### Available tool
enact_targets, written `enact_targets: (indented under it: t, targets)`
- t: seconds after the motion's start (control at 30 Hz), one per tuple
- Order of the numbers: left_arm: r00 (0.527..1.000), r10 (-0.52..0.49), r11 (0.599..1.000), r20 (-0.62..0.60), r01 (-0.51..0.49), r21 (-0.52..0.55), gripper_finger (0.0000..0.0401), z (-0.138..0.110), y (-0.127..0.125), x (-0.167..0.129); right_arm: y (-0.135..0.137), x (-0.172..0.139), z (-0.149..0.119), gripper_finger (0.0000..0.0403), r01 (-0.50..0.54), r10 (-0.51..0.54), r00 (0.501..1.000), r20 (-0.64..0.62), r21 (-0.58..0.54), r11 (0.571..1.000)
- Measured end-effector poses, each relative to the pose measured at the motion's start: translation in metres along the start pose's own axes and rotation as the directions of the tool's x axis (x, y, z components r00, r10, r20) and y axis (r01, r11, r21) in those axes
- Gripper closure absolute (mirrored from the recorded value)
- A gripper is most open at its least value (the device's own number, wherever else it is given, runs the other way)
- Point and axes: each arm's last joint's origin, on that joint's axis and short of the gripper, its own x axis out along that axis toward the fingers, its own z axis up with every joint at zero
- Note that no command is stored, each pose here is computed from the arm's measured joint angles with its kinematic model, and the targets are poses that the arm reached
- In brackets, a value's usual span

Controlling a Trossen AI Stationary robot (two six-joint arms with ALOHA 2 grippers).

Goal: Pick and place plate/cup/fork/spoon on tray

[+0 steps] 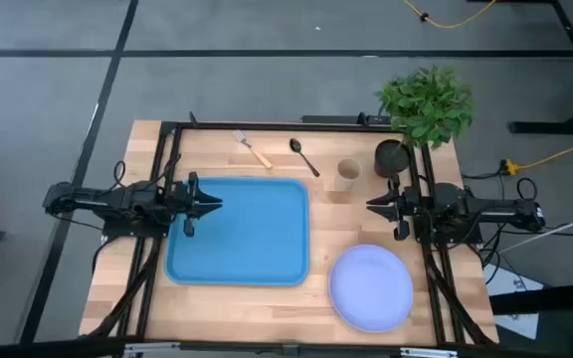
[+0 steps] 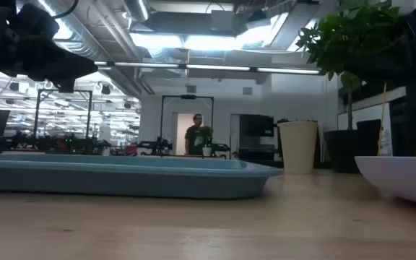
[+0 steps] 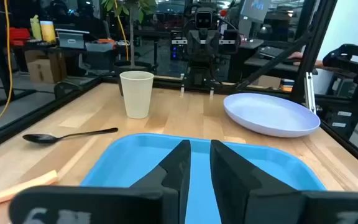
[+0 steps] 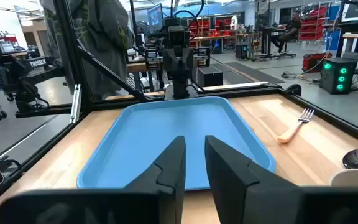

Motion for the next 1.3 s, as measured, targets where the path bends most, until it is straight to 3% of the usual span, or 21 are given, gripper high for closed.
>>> enact_targets:
  t: [1.0, 1.17, 1.3]
  targets:
    - [1.0, 0.0, 1.0, 0.0, 0.0, 0.0, 0.0346, 0.0, 0.0, 0.0, 0.0, 0.0, 0.0, 0.0336, 0.0, 0.0, 1.0, 0.003, 0.0, 1.0]
    - [1.0, 0.0, 1.0, 0.0, 0.0, 0.001, 0.0346, 0.0, 0.0, 0.0, 0.001, 0.0, 0.005, 0.0336, -0.007, 0.005, 0.999, 0.053, 0.036, 0.999]
    - [1.0, 0.0, 0.997, 0.0, 0.0, 0.076, 0.0346, 0.0, 0.0, 0.0, 0.001, -0.001, 0.014, 0.0336, -0.005, -0.008, 0.99, 0.142, 0.096, 0.995]
